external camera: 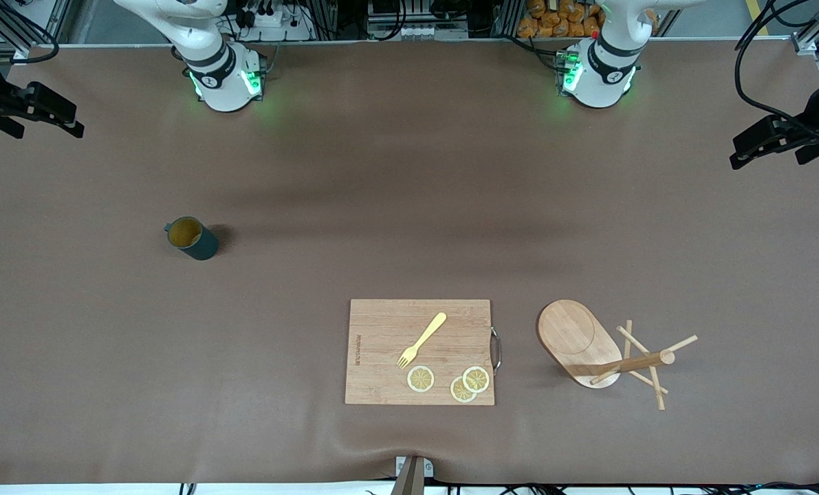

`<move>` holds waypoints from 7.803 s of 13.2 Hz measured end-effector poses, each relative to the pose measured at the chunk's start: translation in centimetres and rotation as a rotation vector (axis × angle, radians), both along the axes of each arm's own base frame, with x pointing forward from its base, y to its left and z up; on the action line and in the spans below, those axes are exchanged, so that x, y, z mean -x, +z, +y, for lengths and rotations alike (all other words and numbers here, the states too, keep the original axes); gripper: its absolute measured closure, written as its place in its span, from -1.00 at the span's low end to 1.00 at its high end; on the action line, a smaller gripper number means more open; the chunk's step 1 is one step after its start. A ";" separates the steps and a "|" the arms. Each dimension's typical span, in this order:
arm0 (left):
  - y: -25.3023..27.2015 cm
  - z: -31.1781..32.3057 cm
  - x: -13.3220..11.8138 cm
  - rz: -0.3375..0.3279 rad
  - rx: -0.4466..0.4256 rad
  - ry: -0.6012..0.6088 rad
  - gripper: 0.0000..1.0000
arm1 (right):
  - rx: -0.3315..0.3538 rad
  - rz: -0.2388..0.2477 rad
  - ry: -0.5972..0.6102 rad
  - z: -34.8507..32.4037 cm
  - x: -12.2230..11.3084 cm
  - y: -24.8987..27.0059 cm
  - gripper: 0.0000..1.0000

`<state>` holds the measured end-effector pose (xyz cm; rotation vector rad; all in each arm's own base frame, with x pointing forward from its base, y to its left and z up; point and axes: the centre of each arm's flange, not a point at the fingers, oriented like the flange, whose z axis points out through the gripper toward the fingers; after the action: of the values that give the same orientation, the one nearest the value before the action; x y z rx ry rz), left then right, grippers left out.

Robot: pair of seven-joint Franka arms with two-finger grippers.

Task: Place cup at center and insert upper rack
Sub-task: 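Move the right gripper toward the teal mug lying on its side, then grasp the rim of the teal mug with the right gripper, then lift the mug and carry it toward the table center with the right gripper, then set the mug upright, release it, and withdraw the right gripper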

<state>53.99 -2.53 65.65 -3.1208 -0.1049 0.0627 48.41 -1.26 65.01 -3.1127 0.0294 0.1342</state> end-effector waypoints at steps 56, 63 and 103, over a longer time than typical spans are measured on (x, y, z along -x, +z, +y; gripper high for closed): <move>-0.8 1.2 -0.5 0.017 -0.011 0.022 -1.00 | 0.062 0.147 -0.466 7.7 -9.2 -31.0 0.92; -0.4 2.0 -0.4 0.009 -0.011 0.037 -1.00 | 0.038 0.108 -0.770 30.5 -4.4 -25.3 0.92; -2.8 -12.5 -1.0 -0.012 0.009 0.151 -1.00 | -0.099 0.033 -0.397 29.3 -7.4 -14.8 -1.00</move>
<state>54.95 -15.06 62.84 -3.1169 -0.3407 0.0470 55.82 28.07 50.17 -2.9333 0.6140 0.1700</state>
